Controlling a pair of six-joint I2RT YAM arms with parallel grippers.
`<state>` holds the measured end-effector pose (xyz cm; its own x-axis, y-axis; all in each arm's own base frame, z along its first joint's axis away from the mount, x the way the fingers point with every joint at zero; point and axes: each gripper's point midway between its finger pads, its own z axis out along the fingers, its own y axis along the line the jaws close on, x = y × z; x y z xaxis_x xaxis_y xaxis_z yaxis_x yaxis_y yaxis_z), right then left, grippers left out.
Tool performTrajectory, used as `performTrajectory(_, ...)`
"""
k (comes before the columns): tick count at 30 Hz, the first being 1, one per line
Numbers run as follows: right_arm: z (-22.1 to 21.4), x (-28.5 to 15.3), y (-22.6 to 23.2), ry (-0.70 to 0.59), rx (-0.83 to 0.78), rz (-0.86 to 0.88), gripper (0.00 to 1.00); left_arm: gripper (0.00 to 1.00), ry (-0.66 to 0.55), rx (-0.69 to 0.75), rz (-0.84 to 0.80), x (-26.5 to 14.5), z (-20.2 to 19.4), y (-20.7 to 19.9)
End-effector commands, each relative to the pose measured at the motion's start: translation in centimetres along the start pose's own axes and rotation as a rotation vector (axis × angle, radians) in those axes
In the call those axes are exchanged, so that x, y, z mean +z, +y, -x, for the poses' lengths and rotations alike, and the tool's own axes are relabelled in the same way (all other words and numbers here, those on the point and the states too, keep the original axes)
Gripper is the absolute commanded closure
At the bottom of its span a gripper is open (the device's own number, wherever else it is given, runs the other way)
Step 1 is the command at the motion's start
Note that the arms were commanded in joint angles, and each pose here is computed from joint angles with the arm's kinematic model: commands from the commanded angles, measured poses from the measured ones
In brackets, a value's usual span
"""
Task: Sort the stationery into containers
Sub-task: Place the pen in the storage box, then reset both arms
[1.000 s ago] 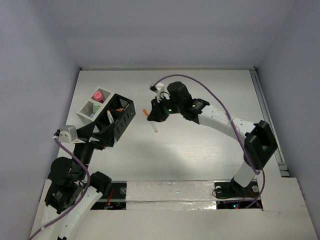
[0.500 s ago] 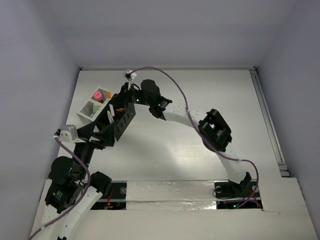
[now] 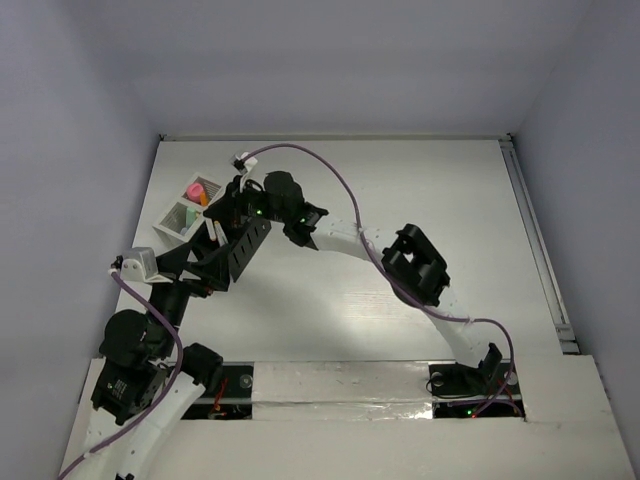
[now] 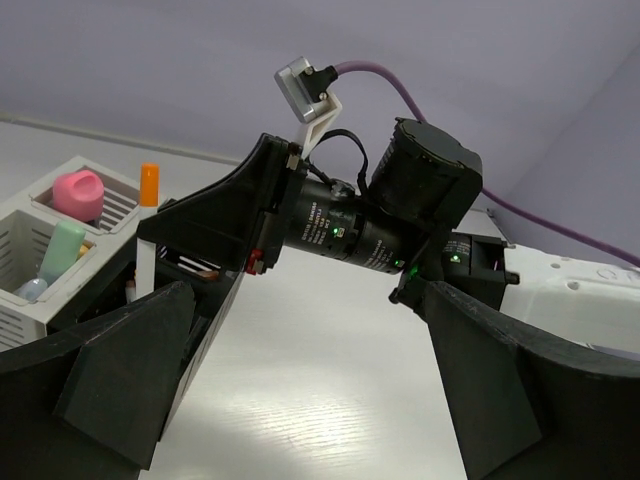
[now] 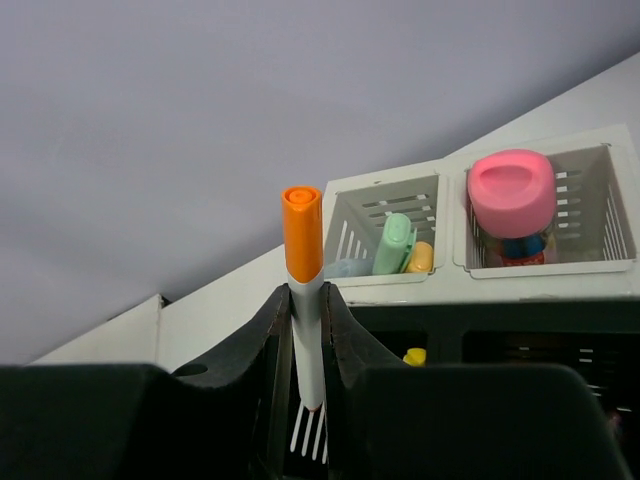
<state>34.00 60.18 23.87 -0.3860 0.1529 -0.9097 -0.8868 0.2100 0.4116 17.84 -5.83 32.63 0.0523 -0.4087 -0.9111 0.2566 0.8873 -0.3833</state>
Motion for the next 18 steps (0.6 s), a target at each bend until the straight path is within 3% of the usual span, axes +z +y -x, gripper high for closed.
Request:
performTrajectory(1,2.2,0.3,0.9,-0.071,-0.064,0.000,0.88,0.01,-0.021,-0.001,-0.009,0.5,0.4,-0.3)
performTrajectory(3,2.2,0.1,0.7,-0.076,-0.060,-0.013,0.79,0.01,-0.021,0.001,-0.009,0.5,0.4,-0.3)
performTrajectory(7,2.6,-0.1,0.9,-0.091,-0.051,-0.012,0.49,0.01,-0.016,0.001,-0.004,0.6,0.3,-0.2)
performTrajectory(11,3.0,-0.4,1.1,-0.095,-0.061,-0.012,0.46,0.01,-0.012,0.002,-0.002,0.6,0.2,-0.2)
performTrajectory(18,5.9,-3.0,2.6,-0.166,-0.105,-0.032,0.24,0.01,-0.016,0.004,0.011,0.7,0.3,0.0)
